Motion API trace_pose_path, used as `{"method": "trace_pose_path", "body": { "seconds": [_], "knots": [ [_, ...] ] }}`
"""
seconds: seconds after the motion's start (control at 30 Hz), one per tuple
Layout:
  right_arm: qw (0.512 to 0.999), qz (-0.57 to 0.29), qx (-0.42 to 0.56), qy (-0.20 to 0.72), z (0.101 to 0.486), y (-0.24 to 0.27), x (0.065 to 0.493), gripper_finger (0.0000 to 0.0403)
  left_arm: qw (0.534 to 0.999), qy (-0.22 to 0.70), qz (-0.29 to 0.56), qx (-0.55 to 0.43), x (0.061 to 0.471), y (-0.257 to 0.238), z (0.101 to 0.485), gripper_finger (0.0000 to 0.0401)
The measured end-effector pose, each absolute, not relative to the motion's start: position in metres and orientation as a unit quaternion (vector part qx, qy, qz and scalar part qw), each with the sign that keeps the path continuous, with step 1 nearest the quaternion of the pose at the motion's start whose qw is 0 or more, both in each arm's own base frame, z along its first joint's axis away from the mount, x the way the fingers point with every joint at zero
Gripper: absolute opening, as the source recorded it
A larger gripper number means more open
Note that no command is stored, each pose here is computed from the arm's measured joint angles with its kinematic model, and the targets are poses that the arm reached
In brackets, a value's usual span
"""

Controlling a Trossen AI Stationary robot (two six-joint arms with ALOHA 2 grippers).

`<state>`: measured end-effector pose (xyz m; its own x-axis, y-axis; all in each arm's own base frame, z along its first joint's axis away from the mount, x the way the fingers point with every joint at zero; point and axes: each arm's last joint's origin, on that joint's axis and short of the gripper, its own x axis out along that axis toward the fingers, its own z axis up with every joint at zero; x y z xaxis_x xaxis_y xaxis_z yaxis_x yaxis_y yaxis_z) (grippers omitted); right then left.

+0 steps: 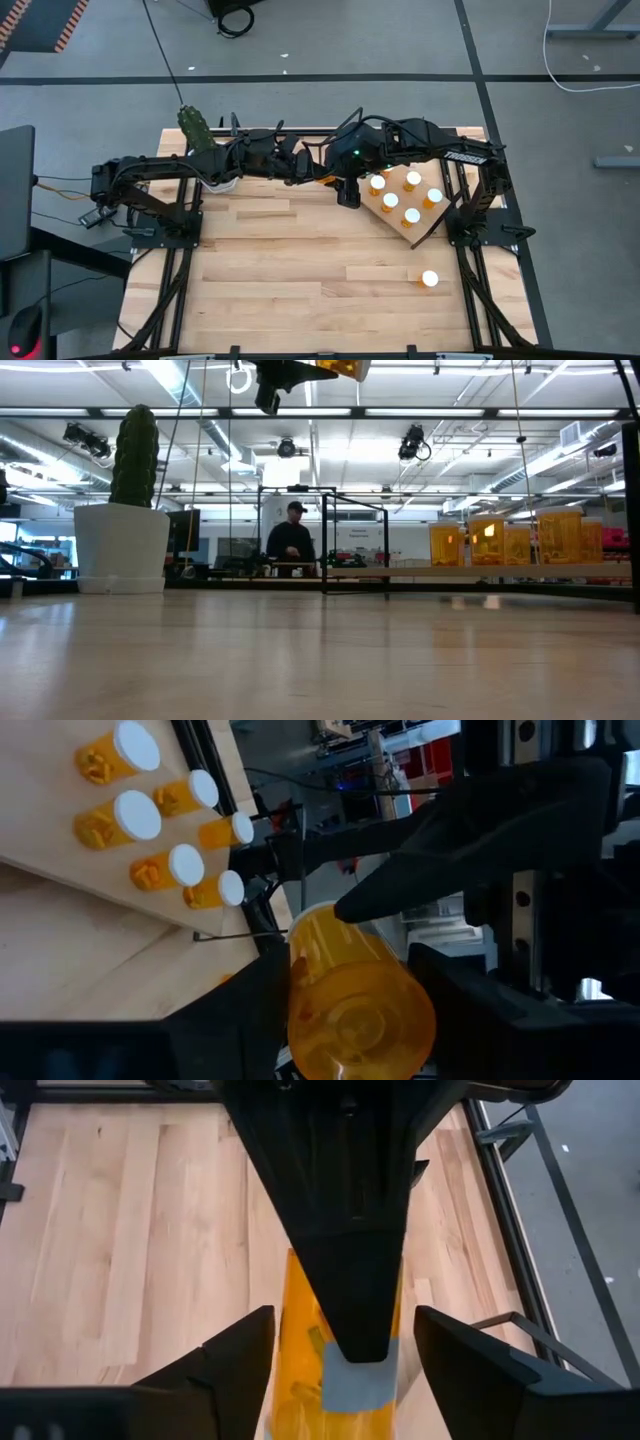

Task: Pick and place medicine bottles onto shelf by color
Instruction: Put the orange pill bottle to the left on the shelf

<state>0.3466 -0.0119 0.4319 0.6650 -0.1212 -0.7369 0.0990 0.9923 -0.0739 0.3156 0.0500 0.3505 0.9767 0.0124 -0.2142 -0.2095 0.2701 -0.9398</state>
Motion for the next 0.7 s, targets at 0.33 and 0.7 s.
{"method": "trace_pose_path", "body": {
  "seconds": [0.33, 0.7],
  "knots": [
    [0.915, -0.085, -0.004, 0.395, 0.451, -0.012, 0.319, 0.0265, 0.789, 0.073, 0.074, -0.605, 0.315, 0.056, 0.351, 0.0196],
    [0.965, -0.100, 0.031, 0.240, 0.514, -0.010, 0.247, 0.0265, 0.774, -0.048, -0.037, -0.630, 0.313, 0.070, 0.383, 0.0198]
  ]
}}
